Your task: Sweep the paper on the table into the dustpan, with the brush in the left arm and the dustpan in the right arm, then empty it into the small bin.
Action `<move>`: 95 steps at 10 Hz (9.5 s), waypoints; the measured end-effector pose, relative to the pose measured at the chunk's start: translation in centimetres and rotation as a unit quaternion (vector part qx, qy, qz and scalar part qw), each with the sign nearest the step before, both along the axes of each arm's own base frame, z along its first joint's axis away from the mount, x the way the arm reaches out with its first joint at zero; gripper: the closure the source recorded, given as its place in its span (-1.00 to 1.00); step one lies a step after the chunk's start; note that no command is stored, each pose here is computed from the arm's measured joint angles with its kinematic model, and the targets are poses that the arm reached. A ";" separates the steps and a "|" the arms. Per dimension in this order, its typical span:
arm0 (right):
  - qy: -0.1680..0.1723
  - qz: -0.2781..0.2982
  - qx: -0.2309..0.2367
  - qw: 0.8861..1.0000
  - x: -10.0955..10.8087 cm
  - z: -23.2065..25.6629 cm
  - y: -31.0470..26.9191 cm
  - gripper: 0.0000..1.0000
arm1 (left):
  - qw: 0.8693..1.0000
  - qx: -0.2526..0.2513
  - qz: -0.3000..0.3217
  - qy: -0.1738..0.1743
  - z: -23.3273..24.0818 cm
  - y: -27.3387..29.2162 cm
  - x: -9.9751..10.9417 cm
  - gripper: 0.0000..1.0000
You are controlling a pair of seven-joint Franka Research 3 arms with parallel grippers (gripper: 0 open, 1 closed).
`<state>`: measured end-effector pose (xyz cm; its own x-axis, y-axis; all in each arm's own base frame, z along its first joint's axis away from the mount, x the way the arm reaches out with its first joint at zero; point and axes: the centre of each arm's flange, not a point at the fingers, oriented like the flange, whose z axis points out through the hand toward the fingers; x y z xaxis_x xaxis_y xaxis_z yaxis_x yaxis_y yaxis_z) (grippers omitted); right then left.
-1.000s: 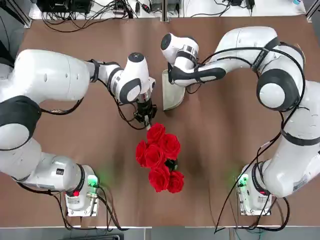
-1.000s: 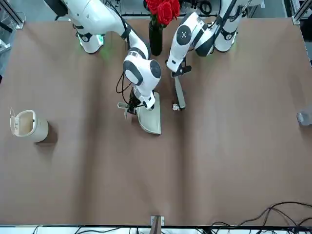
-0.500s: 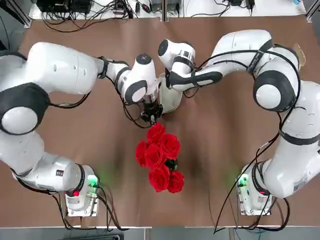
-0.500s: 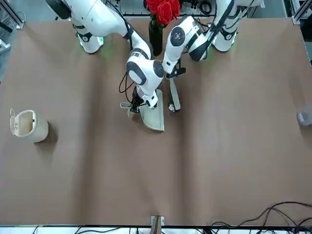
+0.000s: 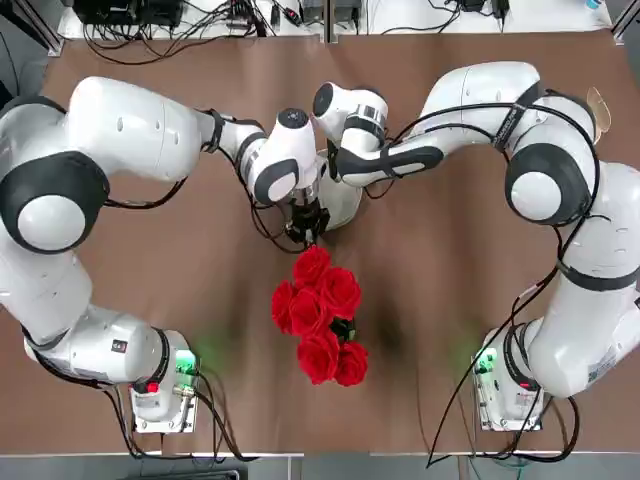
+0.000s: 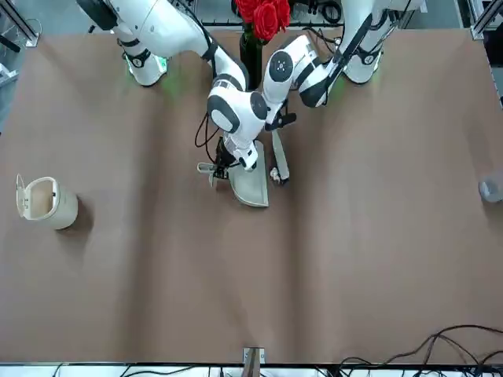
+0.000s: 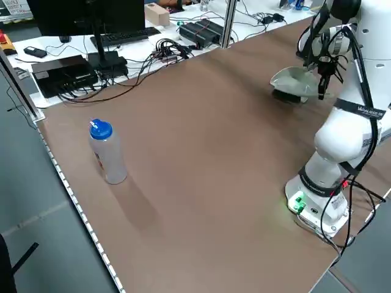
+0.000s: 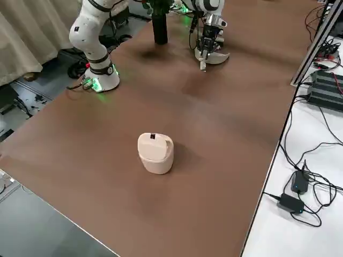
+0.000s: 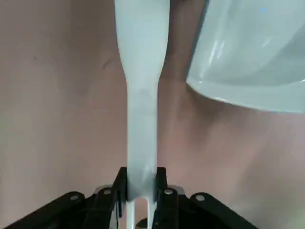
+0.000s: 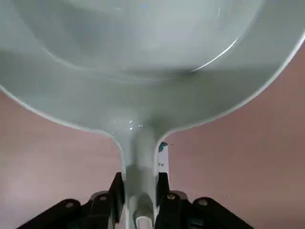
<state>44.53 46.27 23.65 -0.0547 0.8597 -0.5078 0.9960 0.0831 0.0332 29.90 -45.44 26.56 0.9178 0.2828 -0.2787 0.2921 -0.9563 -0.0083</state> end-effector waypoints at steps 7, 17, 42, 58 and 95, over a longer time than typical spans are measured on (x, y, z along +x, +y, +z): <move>-0.001 -0.001 0.000 1.000 0.1 -0.1 -0.1 0.36 | 0.999 -0.030 -0.005 -0.033 -2.0 -5.0 -1.6 0.45; -0.009 0.007 0.049 0.999 1.7 -0.2 -0.2 0.36 | 0.997 -0.040 -0.024 -0.064 -0.7 -6.7 -0.3 0.45; 0.007 -0.139 0.091 0.986 11.1 11.5 -16.7 0.36 | 0.983 0.100 -0.152 -0.022 12.9 14.7 11.0 0.45; -0.086 -0.726 0.139 0.668 14.9 24.4 -47.9 0.36 | 0.984 -0.029 -0.172 0.033 5.9 41.7 20.0 0.45; 0.196 -0.954 0.201 0.103 6.1 18.7 -68.4 0.36 | 0.992 0.013 -0.123 0.001 6.6 43.1 23.9 -1.00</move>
